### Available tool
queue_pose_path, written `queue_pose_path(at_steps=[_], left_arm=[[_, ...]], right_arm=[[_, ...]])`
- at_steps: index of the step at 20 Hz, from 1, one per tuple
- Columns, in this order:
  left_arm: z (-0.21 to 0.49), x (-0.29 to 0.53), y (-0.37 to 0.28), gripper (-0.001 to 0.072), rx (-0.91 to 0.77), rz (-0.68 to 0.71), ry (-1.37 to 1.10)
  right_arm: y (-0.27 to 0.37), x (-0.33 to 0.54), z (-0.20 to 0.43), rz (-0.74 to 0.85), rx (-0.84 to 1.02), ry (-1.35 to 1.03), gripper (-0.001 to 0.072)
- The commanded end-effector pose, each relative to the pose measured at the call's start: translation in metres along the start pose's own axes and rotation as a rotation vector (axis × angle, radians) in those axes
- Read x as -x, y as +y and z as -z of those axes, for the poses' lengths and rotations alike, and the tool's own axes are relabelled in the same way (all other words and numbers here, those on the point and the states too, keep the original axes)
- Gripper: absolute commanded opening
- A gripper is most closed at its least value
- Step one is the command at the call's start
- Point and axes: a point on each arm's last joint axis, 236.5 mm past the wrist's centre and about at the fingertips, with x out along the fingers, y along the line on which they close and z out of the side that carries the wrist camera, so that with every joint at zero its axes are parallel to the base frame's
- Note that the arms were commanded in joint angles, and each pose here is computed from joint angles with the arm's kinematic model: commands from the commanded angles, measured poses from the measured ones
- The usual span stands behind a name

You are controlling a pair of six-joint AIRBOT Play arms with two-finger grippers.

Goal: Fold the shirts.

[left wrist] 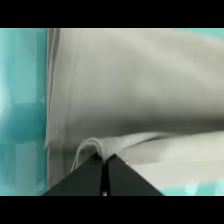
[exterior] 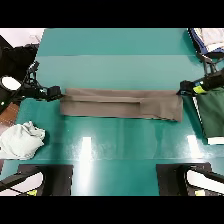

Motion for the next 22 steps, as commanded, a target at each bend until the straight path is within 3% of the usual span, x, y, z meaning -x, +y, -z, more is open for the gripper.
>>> queue_pose_path(at_steps=[1,2,5,10,12,14,17,22], left_arm=[[-0.043,-0.009,0.009,0.0349,0.129,-0.007,-0.167],[-0.053,-0.006,0.009,0.0492,0.165,-0.005,-0.202],[-0.052,-0.001,0.0,0.0501,0.107,0.009,-0.17],[-0.008,-0.002,-0.011,0.0496,0.05,0.042,0.018],[0.0,-0.002,-0.014,0.0022,0.04,0.053,0.055],[0.004,-0.002,-0.016,0.0032,0.033,0.062,0.07],[0.009,-0.001,-0.023,0.0032,0.047,0.089,0.094],[0.026,-0.006,-0.045,0.0032,0.001,0.117,0.149]], right_arm=[[0.009,-0.025,-0.05,-0.018,-0.062,-0.109,0.042],[0.016,-0.025,-0.06,-0.053,-0.077,-0.131,0.0606],[0.022,-0.015,-0.063,-0.097,-0.046,-0.126,0.0595],[-0.021,-0.004,-0.002,-0.103,-0.026,0.032,0.0595],[-0.046,-0.004,0.019,-0.128,-0.097,0.065,0.06],[-0.061,-0.01,0.031,-0.192,-0.184,0.075,0.0719],[-0.068,-0.024,0.037,-0.309,-0.228,0.108,0.0718],[-0.074,-0.058,0.029,-0.359,-0.175,0.157,0.0713]])
